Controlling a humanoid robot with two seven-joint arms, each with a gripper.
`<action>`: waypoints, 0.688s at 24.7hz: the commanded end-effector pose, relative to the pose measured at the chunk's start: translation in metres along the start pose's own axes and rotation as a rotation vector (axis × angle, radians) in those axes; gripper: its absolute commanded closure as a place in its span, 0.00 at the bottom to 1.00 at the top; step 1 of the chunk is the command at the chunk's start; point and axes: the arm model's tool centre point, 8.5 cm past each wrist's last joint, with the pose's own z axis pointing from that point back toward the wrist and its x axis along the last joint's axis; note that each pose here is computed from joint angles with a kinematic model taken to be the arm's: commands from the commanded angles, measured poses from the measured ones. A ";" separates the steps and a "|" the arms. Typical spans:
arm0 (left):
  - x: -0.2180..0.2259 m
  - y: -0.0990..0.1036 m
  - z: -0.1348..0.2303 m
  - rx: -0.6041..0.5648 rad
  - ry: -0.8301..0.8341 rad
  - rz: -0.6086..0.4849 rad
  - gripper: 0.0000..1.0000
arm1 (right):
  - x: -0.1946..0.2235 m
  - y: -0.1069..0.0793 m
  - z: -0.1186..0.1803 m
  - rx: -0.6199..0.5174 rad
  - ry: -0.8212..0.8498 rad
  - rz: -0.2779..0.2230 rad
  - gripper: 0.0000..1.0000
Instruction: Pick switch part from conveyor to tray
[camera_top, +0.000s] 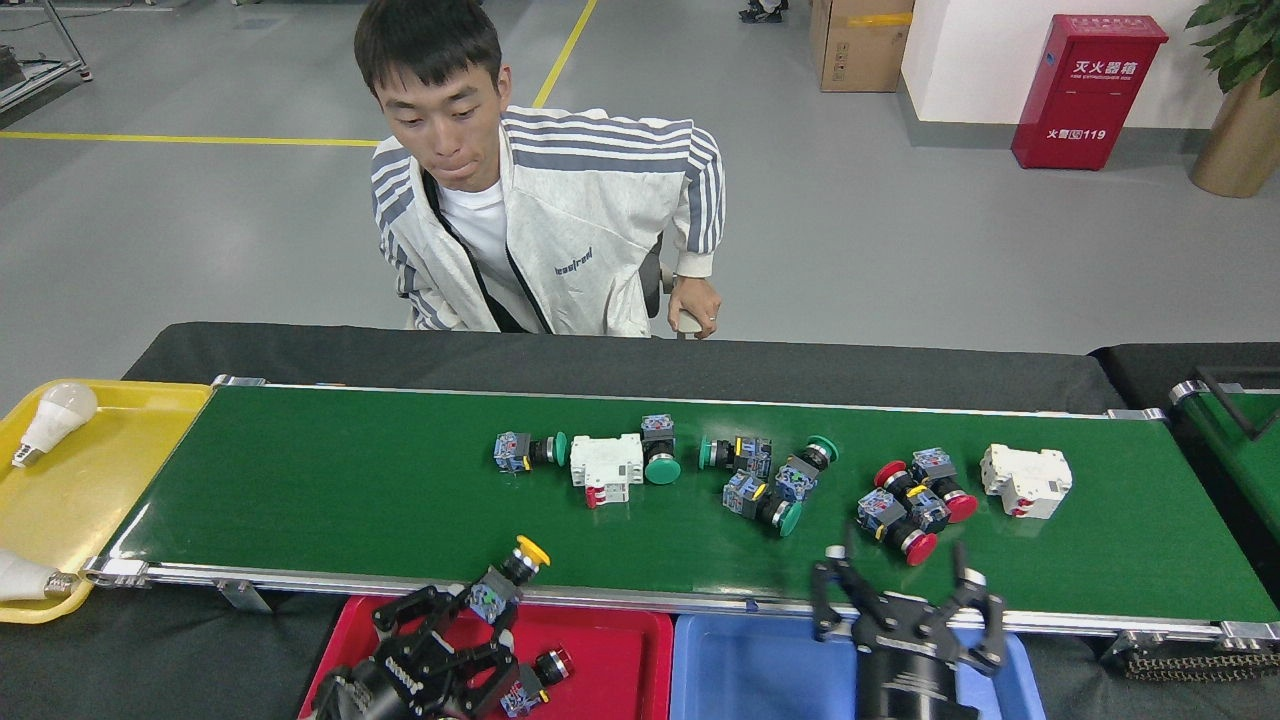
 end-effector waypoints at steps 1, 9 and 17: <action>-0.002 0.007 0.012 0.009 0.016 -0.020 0.00 | -0.017 -0.003 -0.008 -0.012 -0.028 -0.001 0.01; -0.043 0.013 0.049 0.068 0.322 0.037 0.00 | -0.040 0.009 -0.007 0.054 -0.283 -0.124 0.01; -0.065 0.012 0.069 0.069 0.453 0.049 0.00 | 0.027 0.009 -0.018 0.149 -0.384 -0.081 0.01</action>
